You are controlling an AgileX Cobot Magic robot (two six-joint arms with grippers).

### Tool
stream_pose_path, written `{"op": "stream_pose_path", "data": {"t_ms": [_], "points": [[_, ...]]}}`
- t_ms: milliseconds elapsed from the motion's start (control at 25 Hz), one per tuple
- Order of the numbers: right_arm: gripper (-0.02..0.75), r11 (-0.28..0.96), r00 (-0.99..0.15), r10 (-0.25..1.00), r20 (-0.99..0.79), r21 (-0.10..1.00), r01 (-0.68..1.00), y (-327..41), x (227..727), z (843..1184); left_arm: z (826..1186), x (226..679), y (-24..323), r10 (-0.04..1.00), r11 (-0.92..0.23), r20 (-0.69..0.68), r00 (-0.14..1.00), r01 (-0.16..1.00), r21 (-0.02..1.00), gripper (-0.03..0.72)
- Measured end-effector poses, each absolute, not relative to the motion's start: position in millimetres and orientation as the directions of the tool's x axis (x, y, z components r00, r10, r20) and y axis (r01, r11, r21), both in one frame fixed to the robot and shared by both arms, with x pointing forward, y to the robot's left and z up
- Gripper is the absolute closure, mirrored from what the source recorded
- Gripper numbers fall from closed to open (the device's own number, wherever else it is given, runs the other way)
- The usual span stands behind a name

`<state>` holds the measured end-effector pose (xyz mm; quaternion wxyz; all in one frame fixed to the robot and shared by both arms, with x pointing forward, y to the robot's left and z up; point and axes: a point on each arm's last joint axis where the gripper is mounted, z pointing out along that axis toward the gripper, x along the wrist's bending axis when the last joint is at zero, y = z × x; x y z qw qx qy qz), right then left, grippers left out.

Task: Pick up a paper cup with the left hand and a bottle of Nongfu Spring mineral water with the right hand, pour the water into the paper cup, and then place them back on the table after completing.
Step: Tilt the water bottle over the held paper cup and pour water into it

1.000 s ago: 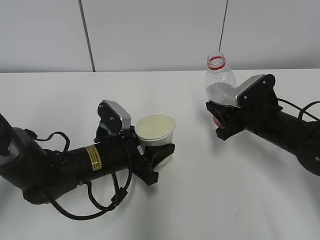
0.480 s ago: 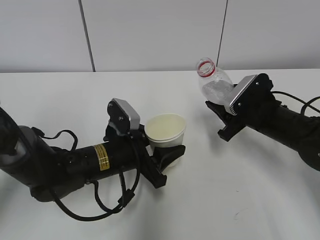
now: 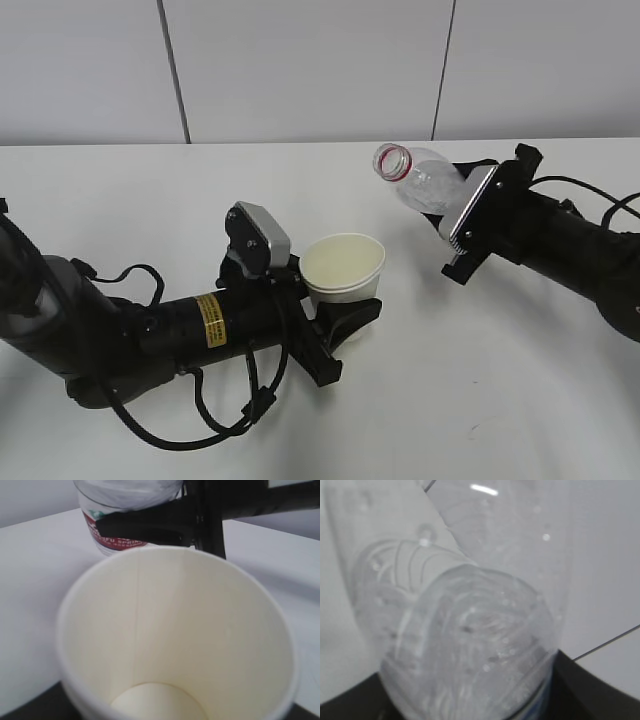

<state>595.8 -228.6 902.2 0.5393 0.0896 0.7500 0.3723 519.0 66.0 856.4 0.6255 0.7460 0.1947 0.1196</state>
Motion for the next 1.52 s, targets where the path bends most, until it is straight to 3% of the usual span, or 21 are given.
{"op": "stream_pose_path", "data": {"t_ms": [840,1520], "points": [[0.343,0.834,-0.222,0.291,-0.93,0.361,-0.418,-227.0,599.4,919.4,856.4,518.8,65.9,0.438,-0.143,-0.065,0.897,0.14,0.98,0.298],[0.343,0.883,-0.128,0.134,-0.983,0.177,-0.436,-228.6,600.3,920.2,856.3,518.7,65.8,0.436,-0.144,-0.064,0.898,0.139,0.98,0.298]]}}
